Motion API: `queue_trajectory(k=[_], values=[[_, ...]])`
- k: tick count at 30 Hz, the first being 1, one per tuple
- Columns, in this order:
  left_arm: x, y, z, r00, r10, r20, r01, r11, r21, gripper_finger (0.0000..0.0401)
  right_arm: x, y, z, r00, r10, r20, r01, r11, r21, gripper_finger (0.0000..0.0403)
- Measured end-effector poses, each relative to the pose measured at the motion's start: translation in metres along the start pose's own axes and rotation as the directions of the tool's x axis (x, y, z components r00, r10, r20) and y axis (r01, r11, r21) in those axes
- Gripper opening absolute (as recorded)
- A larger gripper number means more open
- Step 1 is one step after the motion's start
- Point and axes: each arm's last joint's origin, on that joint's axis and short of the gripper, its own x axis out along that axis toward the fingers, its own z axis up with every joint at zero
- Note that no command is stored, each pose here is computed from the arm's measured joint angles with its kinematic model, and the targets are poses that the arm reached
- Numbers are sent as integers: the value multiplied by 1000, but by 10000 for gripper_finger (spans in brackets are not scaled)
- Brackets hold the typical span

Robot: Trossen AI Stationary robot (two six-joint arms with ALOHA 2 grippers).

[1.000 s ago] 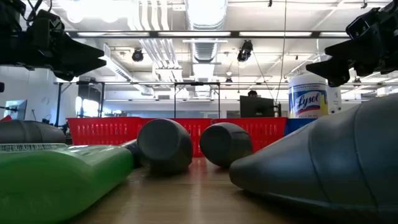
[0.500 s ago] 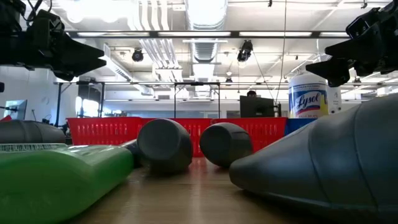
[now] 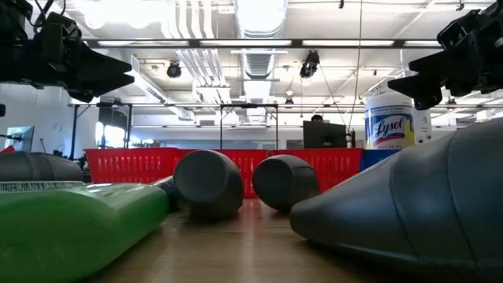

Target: Pick & Place Travel size toiletries

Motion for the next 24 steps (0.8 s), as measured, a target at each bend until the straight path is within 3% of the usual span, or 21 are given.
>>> queue_trajectory(k=[24], values=[[0,0,0,1000,0,0,0,1000,0,259,0,0,0,1000,0,0,0,1000,-1,229]])
